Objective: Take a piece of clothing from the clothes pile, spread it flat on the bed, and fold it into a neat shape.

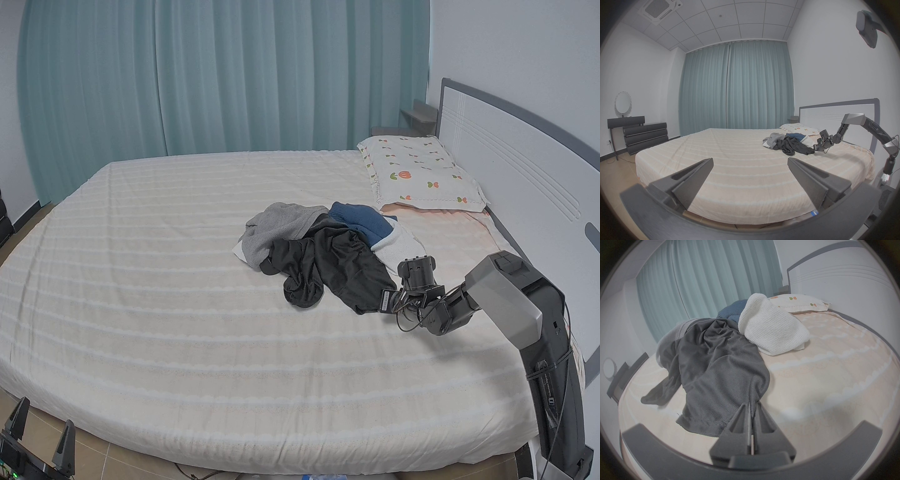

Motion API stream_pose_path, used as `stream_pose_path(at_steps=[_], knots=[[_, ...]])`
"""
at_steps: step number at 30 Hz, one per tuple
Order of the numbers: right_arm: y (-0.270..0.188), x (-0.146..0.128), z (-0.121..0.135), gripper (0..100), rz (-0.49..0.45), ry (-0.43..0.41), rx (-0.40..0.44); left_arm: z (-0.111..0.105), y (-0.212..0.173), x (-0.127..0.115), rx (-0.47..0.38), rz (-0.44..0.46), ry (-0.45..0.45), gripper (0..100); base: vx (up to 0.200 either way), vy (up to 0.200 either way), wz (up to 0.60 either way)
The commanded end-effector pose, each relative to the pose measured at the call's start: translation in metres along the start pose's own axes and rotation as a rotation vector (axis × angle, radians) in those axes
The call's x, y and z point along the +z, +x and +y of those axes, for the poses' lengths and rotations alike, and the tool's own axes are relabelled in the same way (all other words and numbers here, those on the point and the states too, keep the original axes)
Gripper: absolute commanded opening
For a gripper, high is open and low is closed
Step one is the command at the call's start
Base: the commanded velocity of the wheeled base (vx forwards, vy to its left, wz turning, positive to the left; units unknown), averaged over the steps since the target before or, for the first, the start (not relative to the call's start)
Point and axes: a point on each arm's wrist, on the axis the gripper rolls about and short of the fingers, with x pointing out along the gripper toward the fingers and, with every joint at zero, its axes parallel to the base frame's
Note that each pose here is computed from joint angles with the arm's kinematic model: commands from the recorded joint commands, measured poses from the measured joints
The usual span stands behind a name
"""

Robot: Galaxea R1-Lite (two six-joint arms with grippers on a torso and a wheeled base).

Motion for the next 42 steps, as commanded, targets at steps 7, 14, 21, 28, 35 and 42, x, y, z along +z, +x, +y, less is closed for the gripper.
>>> stream_pose_path(at_steps=[7, 14, 21, 28, 35, 42], knots=[[-0.089, 0.031, 0.001, 0, 0.086, 0.295, 0.158, 0.0, 0.0, -0.005, 0.0, 0.0, 0.0, 100, 0.0, 0.0, 0.0], [-0.17, 0.033, -0.014, 0, 0.215, 0.503, 0.278, 0.0, 0.0, -0.005, 0.001, -0.002, 0.0, 100, 0.0, 0.0, 0.0], [-0.241, 0.044, -0.016, 0, 0.15, 0.5, 0.368, 0.0, 0.0, -0.005, 0.001, 0.0, 0.0, 100, 0.0, 0.0, 0.0], [-0.295, 0.071, -0.016, 0, 0.013, 0.475, 0.453, 0.0, 0.0, -0.005, 0.0, -0.002, 0.003, 100, 0.0, 0.0, 0.0], [-0.332, 0.097, -0.011, 0, -0.116, 0.432, 0.535, 0.0, 0.0, -0.004, -0.014, -0.003, 0.003, 100, 0.0, 0.0, 0.0], [-0.357, 0.118, -0.005, 0, -0.217, 0.399, 0.602, 0.0, -0.002, 0.098, -0.093, -0.149, -0.227, 100, 0.0, 0.0, 0.0]])
